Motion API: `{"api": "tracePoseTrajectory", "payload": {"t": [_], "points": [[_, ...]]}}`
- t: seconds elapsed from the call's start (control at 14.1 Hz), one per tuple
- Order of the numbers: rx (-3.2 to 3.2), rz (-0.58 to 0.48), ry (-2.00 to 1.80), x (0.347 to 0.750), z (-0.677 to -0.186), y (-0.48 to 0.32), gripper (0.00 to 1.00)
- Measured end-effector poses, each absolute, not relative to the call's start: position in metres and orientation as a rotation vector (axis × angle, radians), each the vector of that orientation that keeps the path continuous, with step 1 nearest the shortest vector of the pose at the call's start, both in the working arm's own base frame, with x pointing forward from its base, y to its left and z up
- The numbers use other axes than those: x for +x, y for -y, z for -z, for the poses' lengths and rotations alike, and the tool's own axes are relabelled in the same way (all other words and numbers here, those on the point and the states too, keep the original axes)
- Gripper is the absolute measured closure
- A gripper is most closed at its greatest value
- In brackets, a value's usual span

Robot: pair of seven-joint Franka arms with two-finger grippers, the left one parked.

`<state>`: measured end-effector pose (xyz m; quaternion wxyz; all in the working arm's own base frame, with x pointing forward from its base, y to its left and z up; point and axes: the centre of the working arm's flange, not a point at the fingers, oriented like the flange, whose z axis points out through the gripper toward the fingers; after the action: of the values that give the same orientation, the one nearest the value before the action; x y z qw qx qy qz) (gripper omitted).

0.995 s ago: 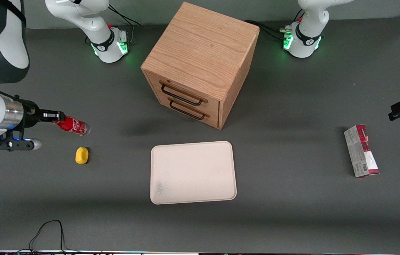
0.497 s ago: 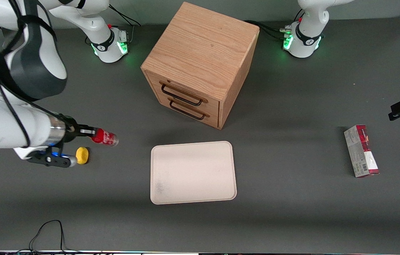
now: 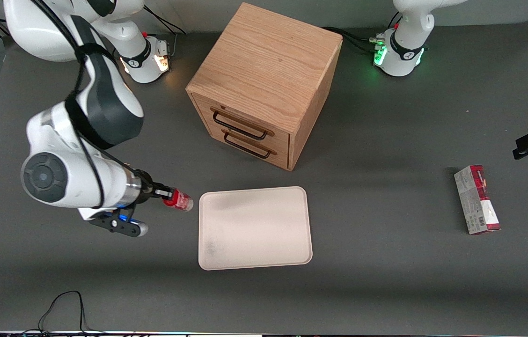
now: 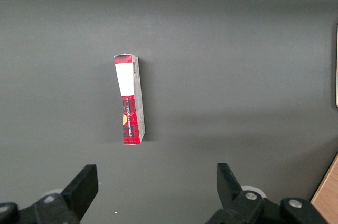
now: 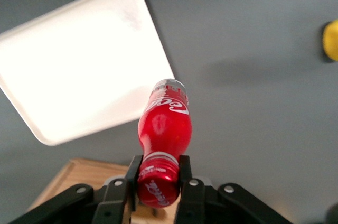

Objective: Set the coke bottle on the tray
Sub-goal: 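Lower the bottle upright onto the tray's corner with the right gripper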

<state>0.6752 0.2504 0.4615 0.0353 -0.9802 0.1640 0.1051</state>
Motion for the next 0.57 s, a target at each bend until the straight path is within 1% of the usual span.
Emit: {"api": "tracePoseTrajectory", "payload": {"t": [0.43,0.57], "points": [[-2.924,-0.163,-0.691,0.713,-0.402,-0.254,0.69],[-2.895,-0.129,-0.749,0.722,-0.385,-0.254,0.69]]}}
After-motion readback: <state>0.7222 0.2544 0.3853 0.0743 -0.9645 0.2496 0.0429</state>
